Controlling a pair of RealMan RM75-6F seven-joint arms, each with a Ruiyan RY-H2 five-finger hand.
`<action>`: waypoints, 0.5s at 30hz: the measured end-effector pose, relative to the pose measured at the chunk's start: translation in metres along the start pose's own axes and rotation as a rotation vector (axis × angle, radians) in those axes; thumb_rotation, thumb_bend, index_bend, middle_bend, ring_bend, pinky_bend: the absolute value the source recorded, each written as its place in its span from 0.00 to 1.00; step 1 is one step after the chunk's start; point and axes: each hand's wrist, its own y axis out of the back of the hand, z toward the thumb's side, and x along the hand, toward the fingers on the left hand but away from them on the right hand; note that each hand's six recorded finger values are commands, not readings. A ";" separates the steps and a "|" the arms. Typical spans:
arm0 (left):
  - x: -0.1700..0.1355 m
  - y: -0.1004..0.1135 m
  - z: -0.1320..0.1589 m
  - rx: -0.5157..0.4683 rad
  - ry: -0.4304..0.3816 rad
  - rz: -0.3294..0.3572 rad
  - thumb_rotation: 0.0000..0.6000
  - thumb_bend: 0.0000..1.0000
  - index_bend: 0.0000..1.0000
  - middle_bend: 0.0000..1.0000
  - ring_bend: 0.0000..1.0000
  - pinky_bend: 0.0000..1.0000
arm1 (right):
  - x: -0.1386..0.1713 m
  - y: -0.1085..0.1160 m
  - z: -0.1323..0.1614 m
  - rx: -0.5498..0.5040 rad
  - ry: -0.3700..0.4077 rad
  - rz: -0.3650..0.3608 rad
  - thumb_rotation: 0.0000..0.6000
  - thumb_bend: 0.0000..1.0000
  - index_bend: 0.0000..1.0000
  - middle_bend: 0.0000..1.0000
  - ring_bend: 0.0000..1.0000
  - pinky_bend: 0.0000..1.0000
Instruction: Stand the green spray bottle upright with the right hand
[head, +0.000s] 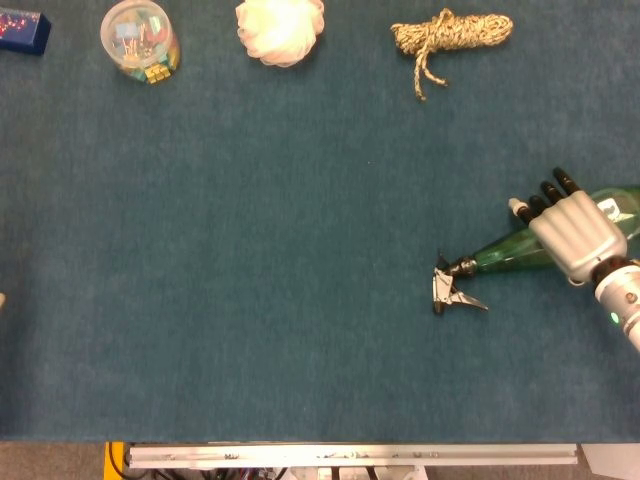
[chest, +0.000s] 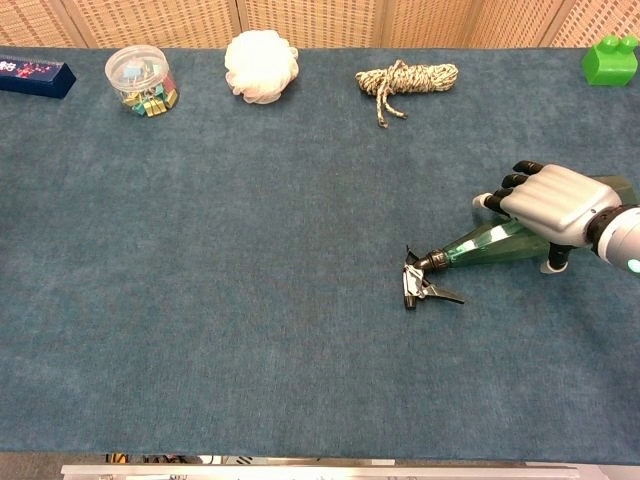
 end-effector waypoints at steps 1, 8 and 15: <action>0.000 0.000 0.000 0.000 0.000 0.000 1.00 0.00 0.27 0.08 0.00 0.00 | 0.000 0.000 0.000 0.000 0.000 0.000 1.00 0.00 0.16 0.27 0.14 0.06; 0.000 0.000 0.000 0.000 0.001 0.000 1.00 0.00 0.27 0.08 0.00 0.00 | 0.000 0.000 0.001 0.000 0.000 -0.007 1.00 0.02 0.21 0.31 0.18 0.06; 0.000 0.000 0.000 0.000 0.001 0.001 1.00 0.00 0.27 0.08 0.00 0.00 | 0.000 0.001 0.001 0.001 -0.005 -0.017 1.00 0.04 0.26 0.36 0.23 0.06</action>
